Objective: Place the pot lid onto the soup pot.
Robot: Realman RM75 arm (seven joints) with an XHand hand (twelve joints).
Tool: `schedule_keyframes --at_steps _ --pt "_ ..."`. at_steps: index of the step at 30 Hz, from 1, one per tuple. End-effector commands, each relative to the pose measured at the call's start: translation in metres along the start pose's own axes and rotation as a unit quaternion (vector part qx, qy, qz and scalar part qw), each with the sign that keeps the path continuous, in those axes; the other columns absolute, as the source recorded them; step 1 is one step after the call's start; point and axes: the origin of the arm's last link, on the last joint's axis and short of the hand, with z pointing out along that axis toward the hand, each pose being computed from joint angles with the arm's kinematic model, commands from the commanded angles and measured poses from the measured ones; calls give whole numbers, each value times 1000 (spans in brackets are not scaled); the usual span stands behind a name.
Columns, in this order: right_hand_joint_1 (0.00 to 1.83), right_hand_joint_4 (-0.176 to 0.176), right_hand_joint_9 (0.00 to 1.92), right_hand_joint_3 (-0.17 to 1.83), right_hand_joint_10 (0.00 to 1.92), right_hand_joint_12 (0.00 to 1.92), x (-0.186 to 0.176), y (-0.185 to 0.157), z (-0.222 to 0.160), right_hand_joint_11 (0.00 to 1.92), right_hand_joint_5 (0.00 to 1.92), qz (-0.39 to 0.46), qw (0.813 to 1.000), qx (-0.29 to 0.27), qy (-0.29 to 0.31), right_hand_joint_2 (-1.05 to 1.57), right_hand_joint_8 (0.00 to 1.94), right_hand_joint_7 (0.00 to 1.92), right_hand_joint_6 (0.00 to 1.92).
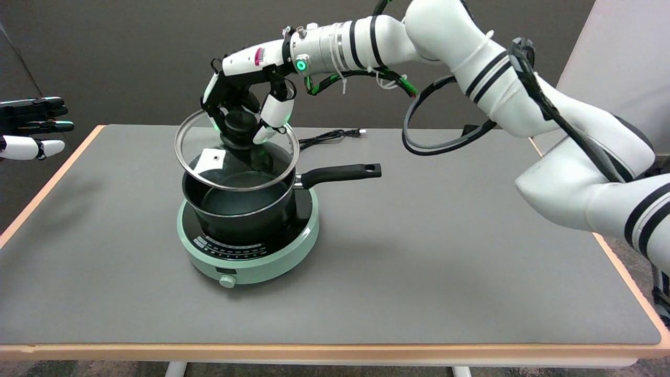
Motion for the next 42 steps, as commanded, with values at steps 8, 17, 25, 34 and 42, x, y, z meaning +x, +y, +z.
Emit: schedule_keyframes --at_steps 8,17,25,34,42 --pt "1339 176 788 441 1569 1438 -5 -4 25 628 679 2 995 -21 -99 977 1359 821 1046" --pt "1338 176 783 441 1571 1458 -10 -11 41 615 675 20 994 -14 -107 980 1366 817 1051" --pt "1338 176 782 441 1570 1469 -13 -19 51 609 674 34 993 -4 -112 980 1368 816 1053" --pt "1338 176 781 442 1572 1474 -11 -21 55 606 672 33 993 -6 -114 981 1373 813 1060" --pt "1337 176 780 442 1574 1477 -12 -20 56 606 672 30 993 -12 -117 982 1375 812 1064"
